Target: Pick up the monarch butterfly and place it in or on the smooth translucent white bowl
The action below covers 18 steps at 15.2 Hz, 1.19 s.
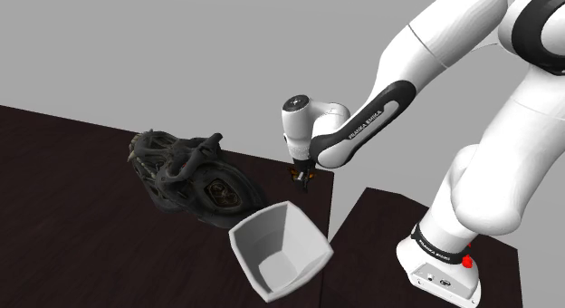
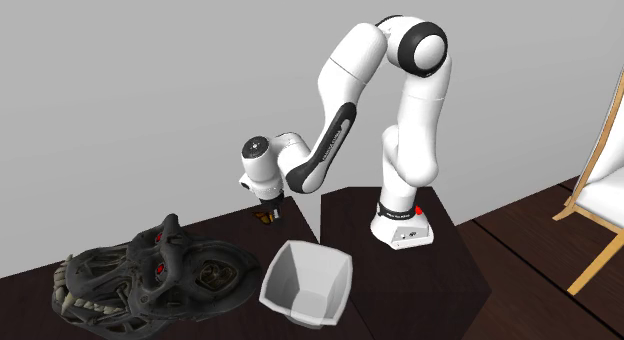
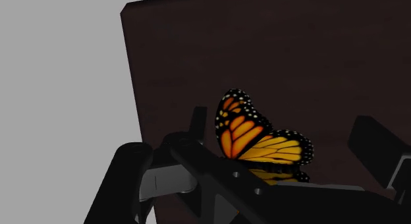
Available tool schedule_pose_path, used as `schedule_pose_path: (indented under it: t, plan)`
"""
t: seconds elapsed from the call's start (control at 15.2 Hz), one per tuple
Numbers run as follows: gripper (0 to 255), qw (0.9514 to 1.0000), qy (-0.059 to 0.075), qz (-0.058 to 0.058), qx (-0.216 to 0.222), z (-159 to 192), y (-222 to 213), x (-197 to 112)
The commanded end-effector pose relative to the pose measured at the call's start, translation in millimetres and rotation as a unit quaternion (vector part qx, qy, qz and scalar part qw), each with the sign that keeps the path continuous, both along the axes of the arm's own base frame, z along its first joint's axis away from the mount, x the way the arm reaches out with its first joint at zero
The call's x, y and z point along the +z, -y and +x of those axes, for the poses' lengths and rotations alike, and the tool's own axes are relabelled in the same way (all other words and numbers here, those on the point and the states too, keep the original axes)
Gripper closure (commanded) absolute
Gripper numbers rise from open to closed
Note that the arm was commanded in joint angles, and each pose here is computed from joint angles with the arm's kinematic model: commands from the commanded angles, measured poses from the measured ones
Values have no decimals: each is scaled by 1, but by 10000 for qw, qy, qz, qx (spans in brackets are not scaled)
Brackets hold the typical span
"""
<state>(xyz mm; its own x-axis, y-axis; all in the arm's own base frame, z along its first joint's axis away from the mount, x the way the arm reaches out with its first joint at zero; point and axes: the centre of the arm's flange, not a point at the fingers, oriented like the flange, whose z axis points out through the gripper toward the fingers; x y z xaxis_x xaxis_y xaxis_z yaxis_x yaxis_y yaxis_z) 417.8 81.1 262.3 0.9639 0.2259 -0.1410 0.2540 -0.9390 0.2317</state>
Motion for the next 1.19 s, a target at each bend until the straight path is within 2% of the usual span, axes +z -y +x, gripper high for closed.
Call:
schedule_pose_path:
  t: [0.0,0.26,0.33,0.92,1.12]
  plan:
    - [0,10000,2,1,1,0,0,-1]
    - [0,10000,2,0,1,0,0,-1]
    - [255,10000,2,0,1,0,0,-1]
    - [255,10000,2,0,1,0,0,-1]
    - [255,10000,2,1,1,0,0,15]
